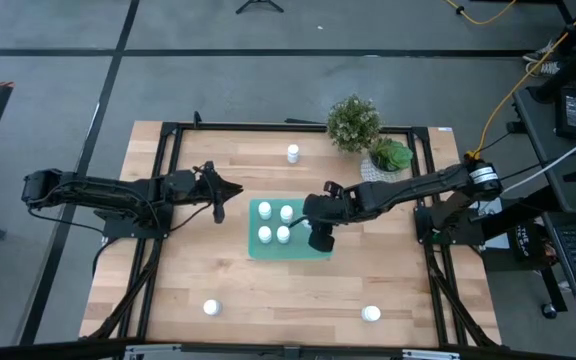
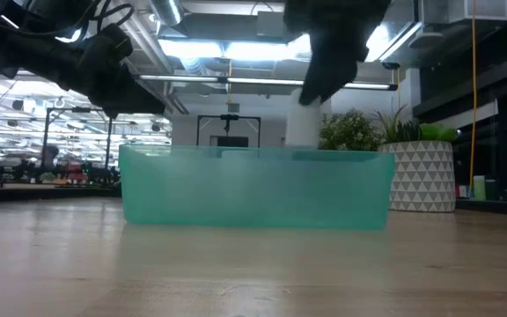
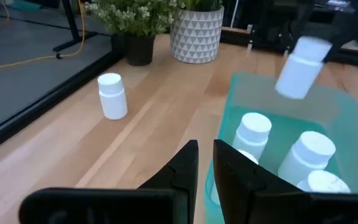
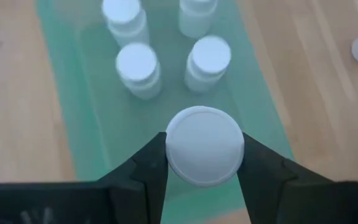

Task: Pick and place pill bottles into a basket
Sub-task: Put the white pill bottle into the blue bin

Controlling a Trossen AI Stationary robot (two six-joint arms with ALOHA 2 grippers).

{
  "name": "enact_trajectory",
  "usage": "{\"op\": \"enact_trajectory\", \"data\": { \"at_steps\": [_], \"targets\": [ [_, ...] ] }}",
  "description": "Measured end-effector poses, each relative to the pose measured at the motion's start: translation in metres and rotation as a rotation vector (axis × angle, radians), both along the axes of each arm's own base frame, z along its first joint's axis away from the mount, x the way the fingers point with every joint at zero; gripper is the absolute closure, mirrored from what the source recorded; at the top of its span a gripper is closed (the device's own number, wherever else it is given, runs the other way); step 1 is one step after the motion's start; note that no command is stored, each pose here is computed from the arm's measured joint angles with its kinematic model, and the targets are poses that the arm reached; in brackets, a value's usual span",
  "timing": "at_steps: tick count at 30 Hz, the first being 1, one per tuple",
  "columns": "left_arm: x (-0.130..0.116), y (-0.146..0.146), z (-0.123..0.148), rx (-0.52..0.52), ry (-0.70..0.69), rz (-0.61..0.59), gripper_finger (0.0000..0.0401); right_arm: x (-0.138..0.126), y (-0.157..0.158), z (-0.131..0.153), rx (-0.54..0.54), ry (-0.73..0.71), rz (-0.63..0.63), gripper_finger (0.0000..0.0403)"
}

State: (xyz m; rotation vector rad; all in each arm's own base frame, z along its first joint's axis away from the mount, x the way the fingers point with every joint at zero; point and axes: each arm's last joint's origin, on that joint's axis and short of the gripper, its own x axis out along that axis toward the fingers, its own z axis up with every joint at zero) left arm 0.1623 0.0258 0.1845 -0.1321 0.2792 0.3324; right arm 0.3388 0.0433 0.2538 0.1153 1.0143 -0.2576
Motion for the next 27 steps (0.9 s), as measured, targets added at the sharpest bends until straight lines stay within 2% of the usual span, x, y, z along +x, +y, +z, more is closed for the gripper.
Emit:
{"op": "enact_trajectory", "data": {
  "at_steps": [9,15,21,27],
  "targets": [
    [0.001,0.0,0.004,0.001,-0.048,0.002,0.0356,0.006,-0.024,-0.034,0.052,-0.027,-0.013,0.025],
    [0.002,0.0,0.006,-0.017,-0.068,0.007,0.0356,0.004,-0.044,-0.06,0.073,0.007,-0.052,0.025],
    [0.002,0.0,0.007,-0.015,-0.084,0.007,0.0356,0.003,-0.055,-0.072,0.134,-0.061,-0.05,0.025],
    [0.002,0.0,0.007,-0.015,-0.083,0.007,0.0356,0.007,-0.058,-0.076,0.133,-0.086,-0.042,0.025]
  ]
}}
